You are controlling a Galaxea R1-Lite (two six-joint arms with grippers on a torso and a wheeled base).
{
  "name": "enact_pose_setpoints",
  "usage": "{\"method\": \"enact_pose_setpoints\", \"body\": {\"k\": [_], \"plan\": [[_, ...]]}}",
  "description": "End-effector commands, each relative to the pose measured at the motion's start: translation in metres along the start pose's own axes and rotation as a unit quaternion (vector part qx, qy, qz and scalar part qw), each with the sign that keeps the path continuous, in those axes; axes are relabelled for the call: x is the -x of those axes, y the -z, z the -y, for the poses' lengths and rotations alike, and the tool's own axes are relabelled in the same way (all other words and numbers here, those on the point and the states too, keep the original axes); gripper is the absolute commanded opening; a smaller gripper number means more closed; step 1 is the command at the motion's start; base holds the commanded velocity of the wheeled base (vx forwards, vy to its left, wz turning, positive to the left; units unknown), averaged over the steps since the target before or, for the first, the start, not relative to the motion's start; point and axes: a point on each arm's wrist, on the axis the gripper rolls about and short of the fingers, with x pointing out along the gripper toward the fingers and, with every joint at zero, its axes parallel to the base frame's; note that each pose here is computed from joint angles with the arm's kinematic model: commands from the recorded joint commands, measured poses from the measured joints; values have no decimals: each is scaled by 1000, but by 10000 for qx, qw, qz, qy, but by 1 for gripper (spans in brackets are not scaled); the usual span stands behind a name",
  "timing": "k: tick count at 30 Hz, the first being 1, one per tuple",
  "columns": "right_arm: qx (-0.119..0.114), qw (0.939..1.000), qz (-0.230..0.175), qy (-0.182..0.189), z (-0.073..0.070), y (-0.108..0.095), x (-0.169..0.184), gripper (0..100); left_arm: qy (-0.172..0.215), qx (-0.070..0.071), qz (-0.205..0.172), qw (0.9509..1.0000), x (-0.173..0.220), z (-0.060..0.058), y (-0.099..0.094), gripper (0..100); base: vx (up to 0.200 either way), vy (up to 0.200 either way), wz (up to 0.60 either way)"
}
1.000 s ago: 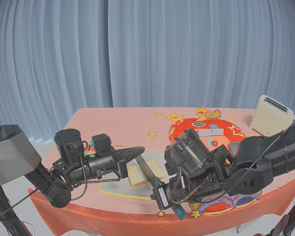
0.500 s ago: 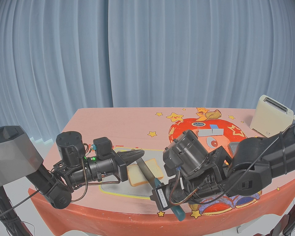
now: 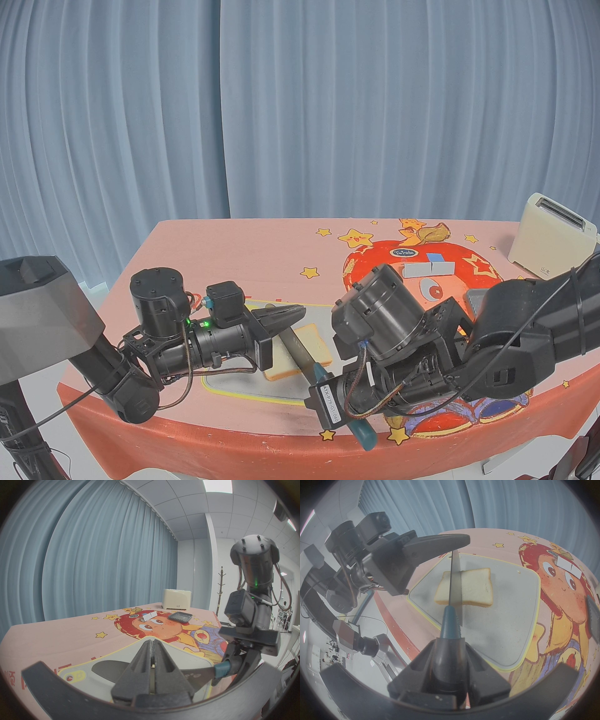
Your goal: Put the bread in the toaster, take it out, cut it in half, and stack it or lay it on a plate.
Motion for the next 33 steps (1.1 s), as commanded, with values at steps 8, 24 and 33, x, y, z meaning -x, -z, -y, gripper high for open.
{"method": "enact_pose_setpoints", "body": {"k": [8,24,33], "plan": [[-11,10000,31,-4,0,-1,1,0,-29,182,-312,9993,-11,-7,23,0,0,0,0],[-3,10000,4,10,0,0,0,0,-37,224,-305,9993,-10,-6,22,0,0,0,0],[-1,10000,-55,45,1,1,-5,0,-36,192,-244,9995,-10,-6,18,0,0,0,0]]}}
